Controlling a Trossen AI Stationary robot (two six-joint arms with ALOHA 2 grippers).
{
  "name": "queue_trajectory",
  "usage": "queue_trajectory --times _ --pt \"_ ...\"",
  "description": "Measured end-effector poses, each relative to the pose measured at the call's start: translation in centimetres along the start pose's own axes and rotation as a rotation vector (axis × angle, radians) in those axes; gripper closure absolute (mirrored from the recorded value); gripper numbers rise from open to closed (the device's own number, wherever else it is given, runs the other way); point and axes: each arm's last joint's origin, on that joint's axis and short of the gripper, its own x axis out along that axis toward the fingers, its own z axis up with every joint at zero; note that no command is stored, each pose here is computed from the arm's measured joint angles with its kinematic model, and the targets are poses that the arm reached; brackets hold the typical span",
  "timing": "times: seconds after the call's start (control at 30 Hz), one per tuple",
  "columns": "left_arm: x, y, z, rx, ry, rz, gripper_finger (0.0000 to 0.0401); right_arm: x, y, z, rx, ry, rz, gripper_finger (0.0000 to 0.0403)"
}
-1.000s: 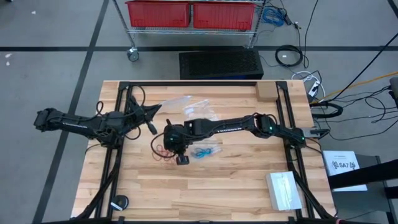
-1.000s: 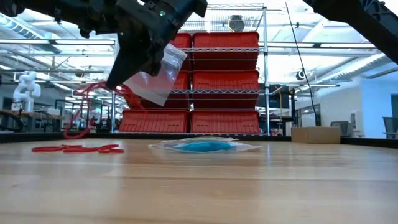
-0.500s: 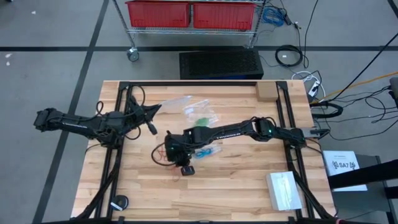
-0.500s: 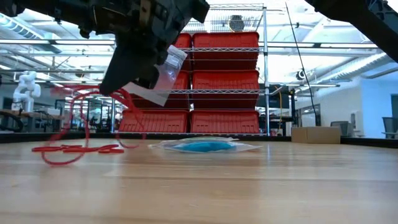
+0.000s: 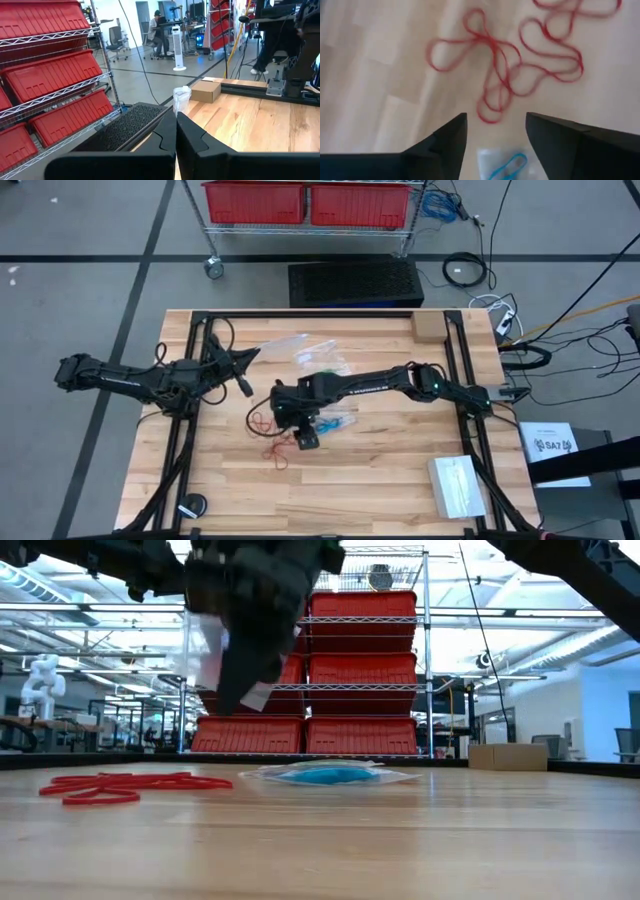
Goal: Sort rubber bands
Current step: Put the red rubber band into the right transparent zip bag
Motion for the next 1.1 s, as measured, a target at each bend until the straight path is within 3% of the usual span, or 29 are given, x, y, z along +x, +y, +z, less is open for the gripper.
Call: queue_trajectory --times 0.23,0.6,0.73,0.97,1.1 --pt "0.0 0.0 0.0 0.002 0.002 0.0 0.0401 3.9 0.3 -1.8 0.034 0.031 -0.005 0.0214" --pt "0.0 0.0 0.0 -0.008 0.003 0.005 0.0401 6.3 2.1 -2.5 0.071 -0.013 -0.155 0.0221" --pt "0.0 0.0 -0.3 -0.044 0.029 0.003 0.0401 6.5 2.4 -2.7 0.108 -0.008 -0.168 0.0263" --pt "0.0 -0.2 -0.7 -0.077 0.061 -0.001 0.0401 6.6 3.2 -2.8 0.115 0.018 -0.196 0.0372" --pt "0.1 -0.2 -0.8 -0.077 0.062 -0.002 0.0401 5.9 3.5 -2.5 0.105 0.052 -0.219 0.0398"
